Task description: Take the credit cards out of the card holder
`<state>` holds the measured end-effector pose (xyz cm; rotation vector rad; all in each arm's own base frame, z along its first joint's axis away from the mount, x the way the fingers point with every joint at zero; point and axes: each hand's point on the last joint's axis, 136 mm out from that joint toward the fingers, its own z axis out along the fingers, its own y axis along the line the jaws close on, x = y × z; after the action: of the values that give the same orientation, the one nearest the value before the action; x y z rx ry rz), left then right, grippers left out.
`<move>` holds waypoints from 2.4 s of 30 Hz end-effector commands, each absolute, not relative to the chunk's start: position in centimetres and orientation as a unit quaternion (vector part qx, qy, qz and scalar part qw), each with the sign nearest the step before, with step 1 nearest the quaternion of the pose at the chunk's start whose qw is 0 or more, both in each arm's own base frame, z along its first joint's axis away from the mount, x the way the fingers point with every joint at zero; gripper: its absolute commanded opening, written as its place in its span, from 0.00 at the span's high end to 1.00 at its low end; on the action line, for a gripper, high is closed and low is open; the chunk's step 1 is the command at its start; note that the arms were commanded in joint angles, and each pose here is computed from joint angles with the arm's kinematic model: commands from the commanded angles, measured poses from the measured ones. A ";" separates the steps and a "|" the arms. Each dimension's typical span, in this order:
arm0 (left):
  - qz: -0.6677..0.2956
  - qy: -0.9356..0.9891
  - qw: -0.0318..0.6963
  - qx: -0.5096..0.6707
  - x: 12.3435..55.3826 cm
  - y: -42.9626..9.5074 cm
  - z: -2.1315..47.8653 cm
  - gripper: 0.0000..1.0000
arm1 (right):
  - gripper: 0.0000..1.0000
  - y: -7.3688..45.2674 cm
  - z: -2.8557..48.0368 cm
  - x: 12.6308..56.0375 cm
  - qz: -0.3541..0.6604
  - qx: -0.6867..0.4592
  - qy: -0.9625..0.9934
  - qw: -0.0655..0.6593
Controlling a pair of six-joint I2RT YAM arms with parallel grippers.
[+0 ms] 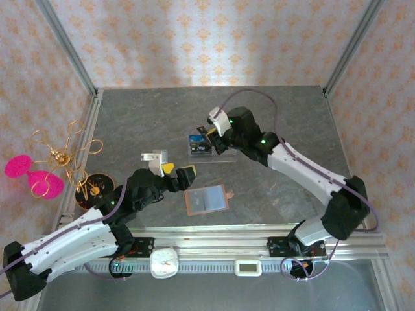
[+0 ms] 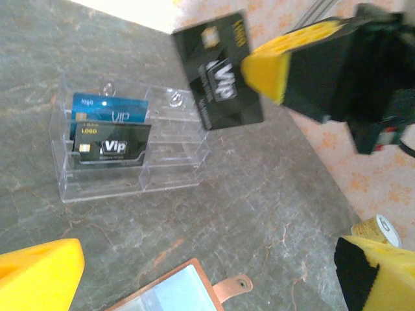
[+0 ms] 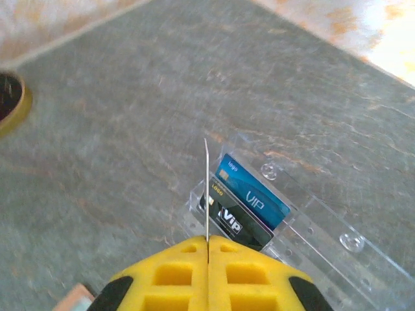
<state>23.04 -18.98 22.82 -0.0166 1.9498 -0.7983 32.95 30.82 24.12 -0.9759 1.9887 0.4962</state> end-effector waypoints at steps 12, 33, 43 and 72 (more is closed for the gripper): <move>-0.270 0.778 0.567 0.014 24.2 -17.0 25.9 0.01 | 1.00 33.5 18.6 34.3 0.150 -0.664 0.677 0.279; -0.228 0.792 0.567 0.018 25.7 -16.2 24.8 0.01 | 1.00 33.0 13.5 37.3 0.098 -0.732 0.639 0.214; -0.231 0.795 0.561 0.020 25.9 -16.4 24.0 0.01 | 1.00 33.7 12.7 38.8 0.091 -0.726 0.644 0.225; -0.297 0.785 0.545 -0.002 25.4 -17.3 23.1 0.01 | 0.63 38.2 18.8 36.3 0.212 -0.618 0.693 0.305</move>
<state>25.33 -17.24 22.37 0.0440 1.9022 -0.6327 37.78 36.62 12.83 -1.7957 1.8892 0.4175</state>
